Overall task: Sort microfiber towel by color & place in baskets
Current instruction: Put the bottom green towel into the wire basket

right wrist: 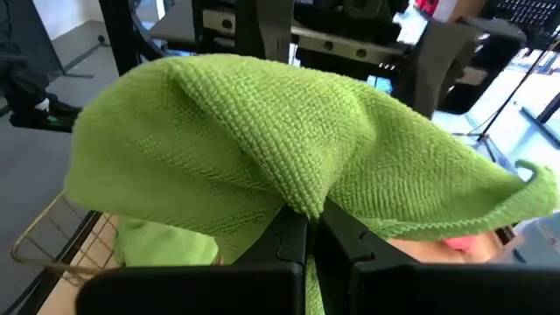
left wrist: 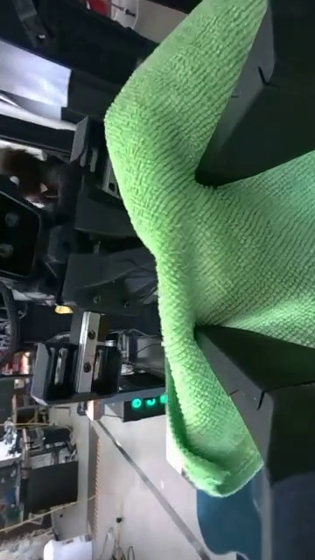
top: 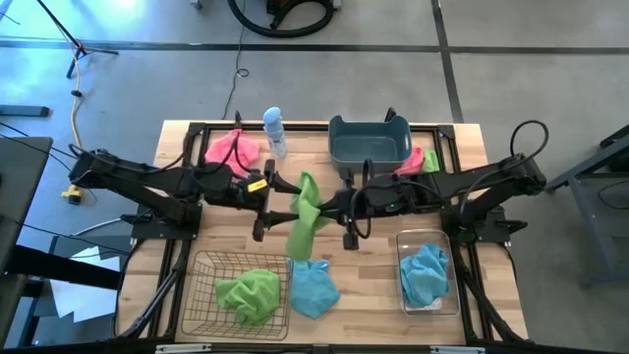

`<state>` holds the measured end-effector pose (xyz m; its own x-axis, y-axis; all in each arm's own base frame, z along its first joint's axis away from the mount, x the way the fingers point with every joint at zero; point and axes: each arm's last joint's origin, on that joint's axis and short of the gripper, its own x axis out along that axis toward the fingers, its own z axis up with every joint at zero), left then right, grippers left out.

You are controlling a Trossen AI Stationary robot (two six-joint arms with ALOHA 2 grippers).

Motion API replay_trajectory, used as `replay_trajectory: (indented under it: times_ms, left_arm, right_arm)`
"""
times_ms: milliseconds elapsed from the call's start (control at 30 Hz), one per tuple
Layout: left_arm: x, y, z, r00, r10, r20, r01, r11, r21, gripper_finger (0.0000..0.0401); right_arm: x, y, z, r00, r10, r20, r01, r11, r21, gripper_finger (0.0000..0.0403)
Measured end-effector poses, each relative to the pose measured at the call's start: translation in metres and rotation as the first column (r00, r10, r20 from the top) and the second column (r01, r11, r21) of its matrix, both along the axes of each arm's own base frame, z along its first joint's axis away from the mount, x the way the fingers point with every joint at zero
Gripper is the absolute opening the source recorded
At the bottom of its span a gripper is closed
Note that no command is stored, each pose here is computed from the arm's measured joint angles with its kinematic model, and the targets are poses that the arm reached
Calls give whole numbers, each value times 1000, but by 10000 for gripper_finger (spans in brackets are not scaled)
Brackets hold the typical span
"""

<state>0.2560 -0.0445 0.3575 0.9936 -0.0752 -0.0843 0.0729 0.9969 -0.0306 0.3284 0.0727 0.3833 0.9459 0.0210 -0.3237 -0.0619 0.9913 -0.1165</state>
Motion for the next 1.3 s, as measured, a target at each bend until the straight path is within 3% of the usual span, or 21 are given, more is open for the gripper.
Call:
replay_trajectory:
  times_ms: [333,433,567,733,1000,1133,1300]
  left_arm:
    - [16,-5,-7,998,-59,-36,61,997,51,273]
    - [16,-4,-7,998,-57,-30,59,997,51,258]
    - [16,-4,-7,998,-54,-32,56,997,52,185]
    - [16,-4,-7,998,-61,-35,63,996,58,28]
    - [12,-3,-7,998,-39,-55,42,997,65,5]
    - [1,1,-5,996,9,-89,-2,997,79,3]
    - [-17,6,-1,988,73,-136,-57,992,113,2]
  right_arm:
    - [4,1,-2,1000,6,13,-6,1000,-2,0]
    - [4,1,-1,1000,9,15,-9,1000,0,0]
    - [4,1,-1,1000,9,16,-9,1000,1,0]
    - [4,1,-2,1000,-1,9,1,999,33,0]
    - [4,0,-3,999,-46,-1,46,998,43,3]
    - [-6,-5,1,984,-177,-17,178,982,67,45]
    - [-20,-9,12,969,-246,4,245,966,85,140]
